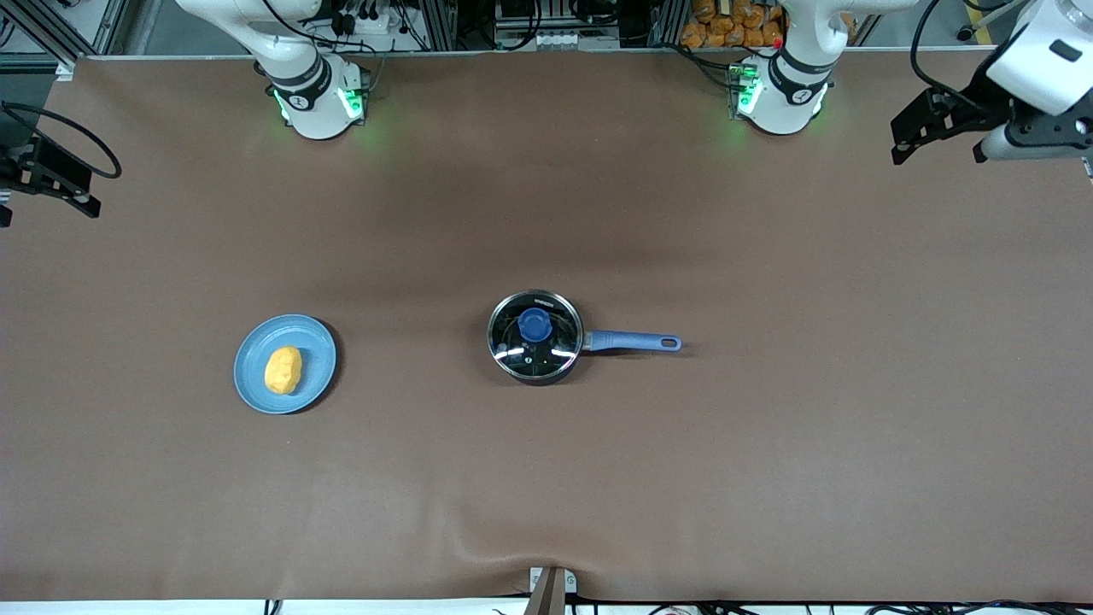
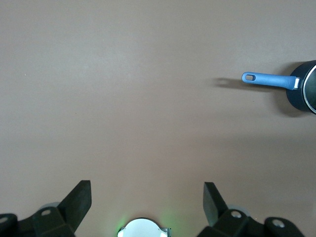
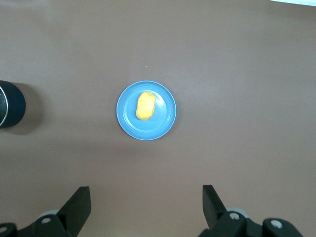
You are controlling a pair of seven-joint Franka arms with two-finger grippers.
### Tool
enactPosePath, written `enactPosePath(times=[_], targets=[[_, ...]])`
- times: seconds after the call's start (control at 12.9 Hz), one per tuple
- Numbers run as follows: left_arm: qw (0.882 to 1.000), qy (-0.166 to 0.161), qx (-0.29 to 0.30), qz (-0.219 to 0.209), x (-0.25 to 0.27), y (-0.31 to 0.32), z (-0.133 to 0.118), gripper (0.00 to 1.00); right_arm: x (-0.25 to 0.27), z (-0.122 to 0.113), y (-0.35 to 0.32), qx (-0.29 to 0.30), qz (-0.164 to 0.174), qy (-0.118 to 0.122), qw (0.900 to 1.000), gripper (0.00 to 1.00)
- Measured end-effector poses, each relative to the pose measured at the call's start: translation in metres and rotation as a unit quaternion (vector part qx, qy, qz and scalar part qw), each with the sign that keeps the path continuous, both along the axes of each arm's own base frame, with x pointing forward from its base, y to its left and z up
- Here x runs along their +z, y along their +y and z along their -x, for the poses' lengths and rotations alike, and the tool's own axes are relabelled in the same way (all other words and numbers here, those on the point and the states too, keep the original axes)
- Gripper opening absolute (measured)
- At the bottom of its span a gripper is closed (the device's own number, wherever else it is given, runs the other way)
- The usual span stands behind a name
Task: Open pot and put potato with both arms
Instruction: 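Move the left gripper toward the glass lid on the saucepan, then grasp the lid knob with the left gripper while the right gripper reaches the potato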
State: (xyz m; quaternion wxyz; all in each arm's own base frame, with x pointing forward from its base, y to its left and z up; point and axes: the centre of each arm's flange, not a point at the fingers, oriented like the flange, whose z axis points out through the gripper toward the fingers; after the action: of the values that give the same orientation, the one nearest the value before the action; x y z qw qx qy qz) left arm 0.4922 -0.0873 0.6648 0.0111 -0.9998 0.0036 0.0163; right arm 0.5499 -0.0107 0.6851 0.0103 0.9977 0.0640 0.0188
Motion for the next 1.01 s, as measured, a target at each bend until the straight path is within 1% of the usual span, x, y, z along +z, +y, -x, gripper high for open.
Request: enactPosePath(times=[0.15, 0.23, 0.39, 0.46, 0.54, 0.77, 0.93, 1.01], targets=[[1.0, 0.01, -0.02, 0.006, -0.014, -0.023, -0.012, 1.0, 0.0, 0.0, 0.0, 0.0, 0.0, 0.0, 1.0, 1.0], [0.999, 0.006, -0.038, 0.009, -0.024, -0.045, -0.02, 1.0, 0.0, 0.0, 0.0, 0.0, 0.0, 0.0, 1.0, 1.0], [0.997, -0.005, -0.072, 0.013, -0.055, -0.107, -0.037, 1.0, 0.0, 0.0, 0.0, 0.0, 0.0, 0.0, 1.0, 1.0], [0.997, -0.007, -0.078, 0.009, -0.076, -0.142, -0.042, 1.0, -0.001, 0.0, 0.0, 0.0, 0.0, 0.0, 1.0, 1.0], [0.997, -0.012, -0.072, 0.008, -0.097, -0.18, -0.043, 1.0, -0.001, 0.0, 0.0, 0.0, 0.0, 0.001, 1.0, 1.0], [0.998, -0.034, -0.038, 0.025, -0.153, -0.283, -0.04, 1.0, -0.001, 0.0, 0.0, 0.0, 0.0, 0.001, 1.0, 1.0], [0.999, -0.042, -0.016, 0.011, -0.185, -0.335, -0.038, 1.0, -0.001, 0.0, 0.001, 0.0, 0.0, 0.001, 1.0, 1.0], [0.999, -0.053, 0.006, 0.005, -0.203, -0.361, -0.035, 1.0, -0.001, 0.0, 0.001, 0.001, 0.0, 0.001, 1.0, 1.0]])
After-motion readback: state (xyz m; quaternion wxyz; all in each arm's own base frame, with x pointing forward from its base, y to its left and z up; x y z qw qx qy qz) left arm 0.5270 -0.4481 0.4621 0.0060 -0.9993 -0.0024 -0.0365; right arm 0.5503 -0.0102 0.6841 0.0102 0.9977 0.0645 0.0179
